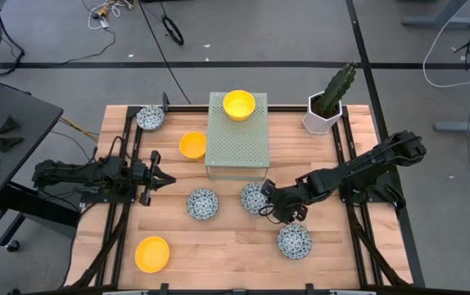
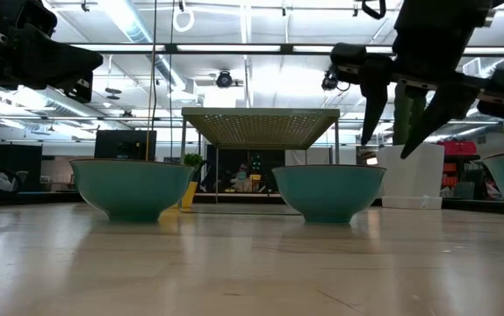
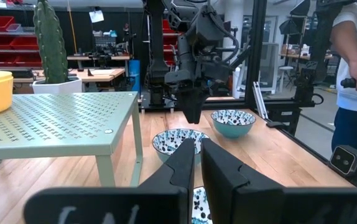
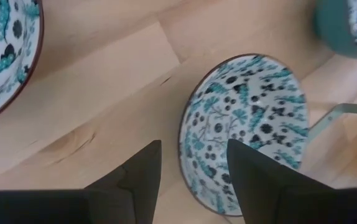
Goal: Pick & Place Mini bowls
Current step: Put the blue and white bowl on the shelf
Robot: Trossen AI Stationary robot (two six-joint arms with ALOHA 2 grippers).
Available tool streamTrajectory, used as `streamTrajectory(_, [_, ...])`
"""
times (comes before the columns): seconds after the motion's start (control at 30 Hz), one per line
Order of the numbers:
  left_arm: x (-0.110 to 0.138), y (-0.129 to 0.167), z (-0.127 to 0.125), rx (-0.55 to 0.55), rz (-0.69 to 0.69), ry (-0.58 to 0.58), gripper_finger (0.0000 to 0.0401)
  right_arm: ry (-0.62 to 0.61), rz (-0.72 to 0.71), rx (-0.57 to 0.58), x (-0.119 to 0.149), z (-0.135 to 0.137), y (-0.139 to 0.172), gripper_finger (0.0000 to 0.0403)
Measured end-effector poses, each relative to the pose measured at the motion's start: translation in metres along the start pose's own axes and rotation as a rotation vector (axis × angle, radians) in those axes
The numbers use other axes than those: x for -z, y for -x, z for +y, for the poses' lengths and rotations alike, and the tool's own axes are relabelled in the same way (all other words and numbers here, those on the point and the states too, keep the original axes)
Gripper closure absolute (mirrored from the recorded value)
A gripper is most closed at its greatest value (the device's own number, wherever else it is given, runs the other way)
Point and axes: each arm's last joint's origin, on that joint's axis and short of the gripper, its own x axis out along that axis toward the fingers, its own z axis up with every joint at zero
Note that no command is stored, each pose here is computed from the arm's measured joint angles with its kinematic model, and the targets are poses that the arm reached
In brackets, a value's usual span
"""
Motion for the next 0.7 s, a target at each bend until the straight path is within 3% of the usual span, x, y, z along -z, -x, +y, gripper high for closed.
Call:
streamTrajectory(0.43, [0.000, 0.000, 0.000, 0.000, 0.000, 0.000, 0.0367, 0.004, 0.023, -0.023, -0.001, 0.002, -0.014, 0.0220])
streamTrajectory(0.7, [0.000, 0.000, 0.000, 0.000, 0.000, 0.000, 0.0367, 0.002, 0.025, -0.026, -0.001, 0.002, -0.015, 0.0266])
